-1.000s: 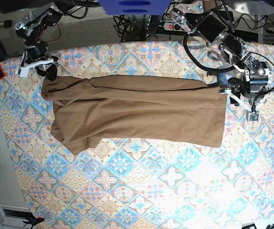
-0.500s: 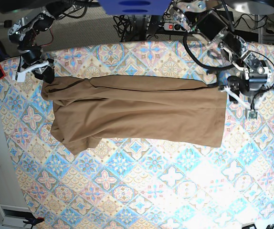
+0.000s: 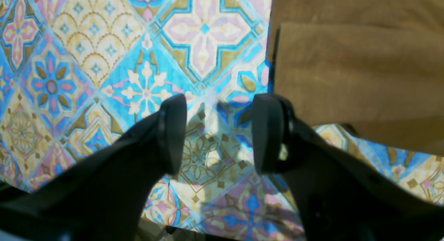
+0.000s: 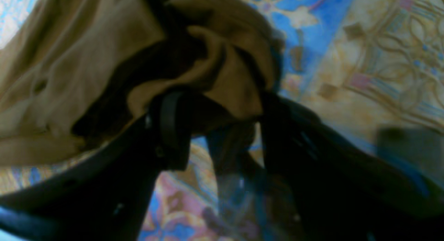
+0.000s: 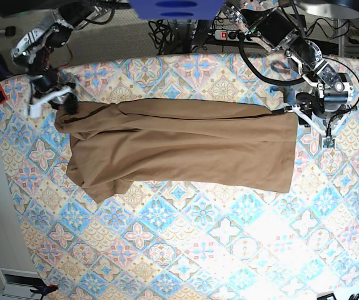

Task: Layout the t-shirt on the table in an organized manner, then fold the t-shirt properly
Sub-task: 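Regrasp the shirt edge with the right gripper beside the left gripper's hold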

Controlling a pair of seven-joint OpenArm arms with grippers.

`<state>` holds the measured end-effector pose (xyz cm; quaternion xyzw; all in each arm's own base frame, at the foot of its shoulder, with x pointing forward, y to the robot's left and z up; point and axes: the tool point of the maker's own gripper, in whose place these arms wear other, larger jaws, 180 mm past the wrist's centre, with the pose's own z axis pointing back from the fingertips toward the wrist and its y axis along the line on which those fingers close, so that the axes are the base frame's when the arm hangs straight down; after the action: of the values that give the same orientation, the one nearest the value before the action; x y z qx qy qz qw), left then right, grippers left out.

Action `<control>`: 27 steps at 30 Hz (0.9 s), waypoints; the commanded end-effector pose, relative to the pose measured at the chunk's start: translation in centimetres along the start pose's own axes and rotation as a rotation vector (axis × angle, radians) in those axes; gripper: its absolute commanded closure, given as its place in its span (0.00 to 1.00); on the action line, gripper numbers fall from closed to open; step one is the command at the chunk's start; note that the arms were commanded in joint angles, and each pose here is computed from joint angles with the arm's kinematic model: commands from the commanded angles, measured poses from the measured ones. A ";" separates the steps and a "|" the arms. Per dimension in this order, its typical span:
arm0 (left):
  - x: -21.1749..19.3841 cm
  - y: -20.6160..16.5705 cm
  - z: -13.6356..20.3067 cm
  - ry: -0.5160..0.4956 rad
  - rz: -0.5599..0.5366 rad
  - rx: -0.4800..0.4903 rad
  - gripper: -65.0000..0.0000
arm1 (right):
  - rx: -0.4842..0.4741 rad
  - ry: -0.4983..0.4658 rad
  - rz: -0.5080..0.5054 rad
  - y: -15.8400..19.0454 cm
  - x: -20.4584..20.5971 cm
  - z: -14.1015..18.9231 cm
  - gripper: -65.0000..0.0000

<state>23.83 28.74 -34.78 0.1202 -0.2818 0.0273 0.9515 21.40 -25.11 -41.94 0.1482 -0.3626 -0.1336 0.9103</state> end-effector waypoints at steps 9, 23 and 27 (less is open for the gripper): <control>0.6 0.5 0.1 -0.019 0.000 0.012 0.53 | 0.011 -0.013 0.057 1.1 1.4 0.0 0.54; 1.2 -1.3 -0.9 -0.067 0.040 -0.109 0.53 | 0.008 -0.010 0.058 1.0 1.2 0.1 0.54; 0.8 -1.9 -1.6 -0.076 0.059 -0.183 0.53 | 0.007 -0.010 0.059 1.0 1.3 0.1 0.54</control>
<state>25.04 27.11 -36.75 0.0242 -0.3076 0.0242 0.9509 21.86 -24.08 -41.54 0.1496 -0.3592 -0.1143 0.9141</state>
